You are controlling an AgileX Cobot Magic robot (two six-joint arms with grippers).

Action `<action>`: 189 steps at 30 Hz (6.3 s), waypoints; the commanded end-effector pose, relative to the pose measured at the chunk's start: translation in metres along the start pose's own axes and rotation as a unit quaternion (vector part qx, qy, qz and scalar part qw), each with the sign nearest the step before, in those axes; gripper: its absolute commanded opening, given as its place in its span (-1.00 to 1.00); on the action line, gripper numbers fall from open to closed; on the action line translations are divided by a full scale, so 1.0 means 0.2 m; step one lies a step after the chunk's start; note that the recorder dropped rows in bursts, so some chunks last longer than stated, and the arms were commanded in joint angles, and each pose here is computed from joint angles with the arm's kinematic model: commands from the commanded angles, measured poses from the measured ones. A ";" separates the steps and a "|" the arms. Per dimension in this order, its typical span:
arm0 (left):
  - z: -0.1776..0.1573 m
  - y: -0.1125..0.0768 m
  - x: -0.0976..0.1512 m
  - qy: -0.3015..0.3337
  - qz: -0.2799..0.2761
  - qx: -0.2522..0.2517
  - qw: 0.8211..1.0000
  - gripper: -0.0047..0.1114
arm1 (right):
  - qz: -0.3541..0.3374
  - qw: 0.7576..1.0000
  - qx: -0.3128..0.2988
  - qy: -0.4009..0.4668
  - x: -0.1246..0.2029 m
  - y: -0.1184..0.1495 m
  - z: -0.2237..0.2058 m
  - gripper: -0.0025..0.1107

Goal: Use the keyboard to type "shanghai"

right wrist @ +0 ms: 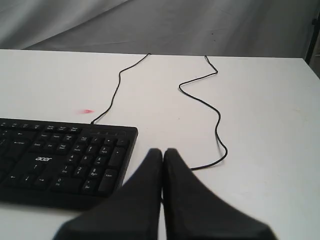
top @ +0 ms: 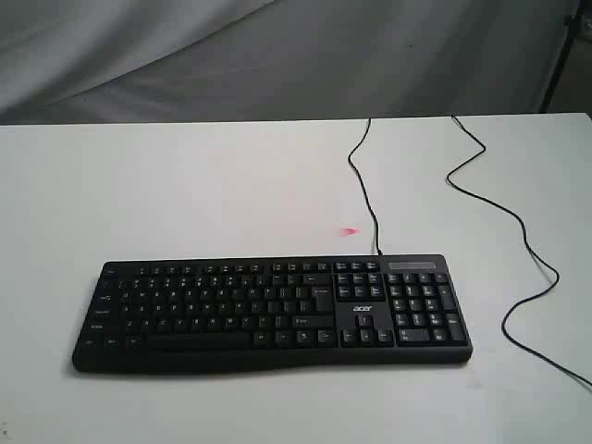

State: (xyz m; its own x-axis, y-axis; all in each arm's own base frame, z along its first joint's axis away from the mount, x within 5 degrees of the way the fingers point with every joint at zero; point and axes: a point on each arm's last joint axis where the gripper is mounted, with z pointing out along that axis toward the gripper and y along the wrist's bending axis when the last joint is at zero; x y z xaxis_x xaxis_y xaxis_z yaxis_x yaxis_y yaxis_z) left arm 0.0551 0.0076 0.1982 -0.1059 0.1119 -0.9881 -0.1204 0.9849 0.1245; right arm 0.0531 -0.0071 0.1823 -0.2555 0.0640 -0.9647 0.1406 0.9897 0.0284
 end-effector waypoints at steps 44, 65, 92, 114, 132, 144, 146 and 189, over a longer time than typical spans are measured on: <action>0.00 0.00 0.01 0.003 -0.001 0.002 1.000 -0.91 | 0.120 0.882 -0.074 -0.450 -0.36 0.01 -0.19 -0.96; 0.00 0.00 0.01 0.003 -0.001 0.002 1.000 -0.91 | -0.009 0.948 0.027 -0.316 -1.59 0.02 -0.17 -0.96; 0.00 0.00 0.01 0.003 -0.001 0.002 1.000 -0.91 | -0.259 0.917 -0.251 0.172 -1.31 0.21 0.90 -0.96; 0.00 0.00 0.01 0.003 -0.001 0.002 1.000 -0.91 | -0.279 0.823 -0.479 0.124 -1.04 0.73 0.98 -0.96; 0.00 0.00 0.01 0.003 -0.001 0.002 1.000 -0.91 | -0.301 0.745 -0.579 0.140 -0.63 1.20 1.13 -0.96; 0.00 0.00 0.01 0.003 -0.001 0.002 1.000 -0.91 | -0.302 0.737 -0.589 0.133 -0.56 1.30 1.11 -0.96; 0.00 0.00 0.01 0.003 -0.001 0.002 1.000 -0.91 | -0.301 0.738 -0.589 0.133 -0.56 1.30 1.11 -0.96; 0.00 0.00 0.01 0.003 -0.001 0.002 1.000 -0.91 | -0.311 0.749 -0.563 0.160 -0.30 1.68 1.42 -0.96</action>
State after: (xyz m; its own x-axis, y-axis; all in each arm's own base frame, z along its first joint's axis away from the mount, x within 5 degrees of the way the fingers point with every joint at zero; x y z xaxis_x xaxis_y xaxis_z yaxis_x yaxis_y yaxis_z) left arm 0.0551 0.0076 0.1982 -0.1059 0.1119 -0.9881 -0.1204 0.9849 0.1245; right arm 0.3857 0.2810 0.1753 -0.1826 -0.6047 -0.7752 -0.9480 0.3173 -0.0242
